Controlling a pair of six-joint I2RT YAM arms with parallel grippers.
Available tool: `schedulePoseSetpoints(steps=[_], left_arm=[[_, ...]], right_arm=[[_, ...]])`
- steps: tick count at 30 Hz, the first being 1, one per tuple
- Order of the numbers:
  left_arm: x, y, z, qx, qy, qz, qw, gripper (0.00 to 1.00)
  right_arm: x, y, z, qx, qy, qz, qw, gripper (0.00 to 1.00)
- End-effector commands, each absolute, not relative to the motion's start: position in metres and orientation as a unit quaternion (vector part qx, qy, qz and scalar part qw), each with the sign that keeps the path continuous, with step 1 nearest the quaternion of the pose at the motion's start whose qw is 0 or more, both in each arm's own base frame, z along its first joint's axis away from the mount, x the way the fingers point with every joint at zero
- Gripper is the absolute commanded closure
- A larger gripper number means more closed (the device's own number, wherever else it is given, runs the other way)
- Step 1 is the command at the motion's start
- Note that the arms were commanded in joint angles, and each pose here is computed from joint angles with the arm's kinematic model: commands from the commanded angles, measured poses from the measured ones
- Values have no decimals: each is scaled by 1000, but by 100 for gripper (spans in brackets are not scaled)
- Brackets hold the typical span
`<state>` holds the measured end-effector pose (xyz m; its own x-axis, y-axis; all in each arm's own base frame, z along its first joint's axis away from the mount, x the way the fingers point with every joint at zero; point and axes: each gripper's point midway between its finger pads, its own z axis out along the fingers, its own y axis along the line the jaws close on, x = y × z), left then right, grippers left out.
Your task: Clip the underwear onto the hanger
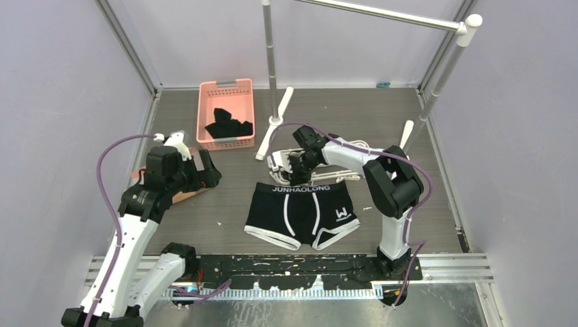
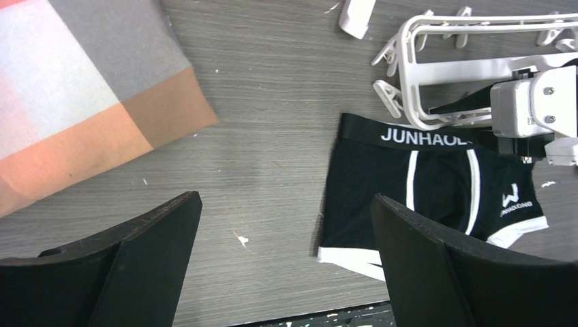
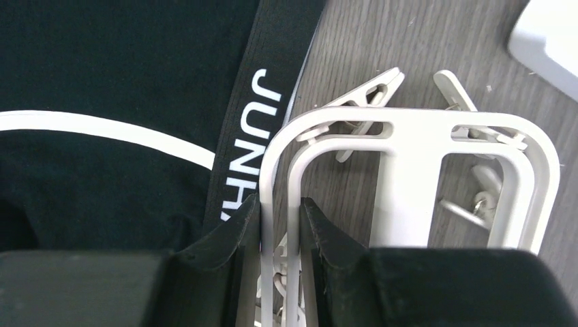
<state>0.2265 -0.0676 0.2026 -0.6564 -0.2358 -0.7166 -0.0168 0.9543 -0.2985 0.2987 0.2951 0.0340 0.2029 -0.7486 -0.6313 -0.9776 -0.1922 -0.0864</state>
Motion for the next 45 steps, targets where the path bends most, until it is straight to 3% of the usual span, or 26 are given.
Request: schedulePoseSetpoints(steps=[1,10,18,31,35,45], left_arm=[[236,-81,228,-46,871,-178,455,2],[247,-77,271,-18,837,-167,521,2],[241,-103,297,42,762,-243,598,2],[251,-130,313,38,762,-318,563,2],[249,-161,320,103,742,-374,547,2],[204,-229,300,294,697,-389,526,2]], right_arm=[[314,308,103,-736,544,226,334,100],[315,295,163,-729,518,225,387,100],[290,280,191,-744,495,219,392,100],[262,261,233,-732,482,201,439,100],[261,256,235,-724,494,198,439,100],[251,256,252,-721,475,207,460,100]])
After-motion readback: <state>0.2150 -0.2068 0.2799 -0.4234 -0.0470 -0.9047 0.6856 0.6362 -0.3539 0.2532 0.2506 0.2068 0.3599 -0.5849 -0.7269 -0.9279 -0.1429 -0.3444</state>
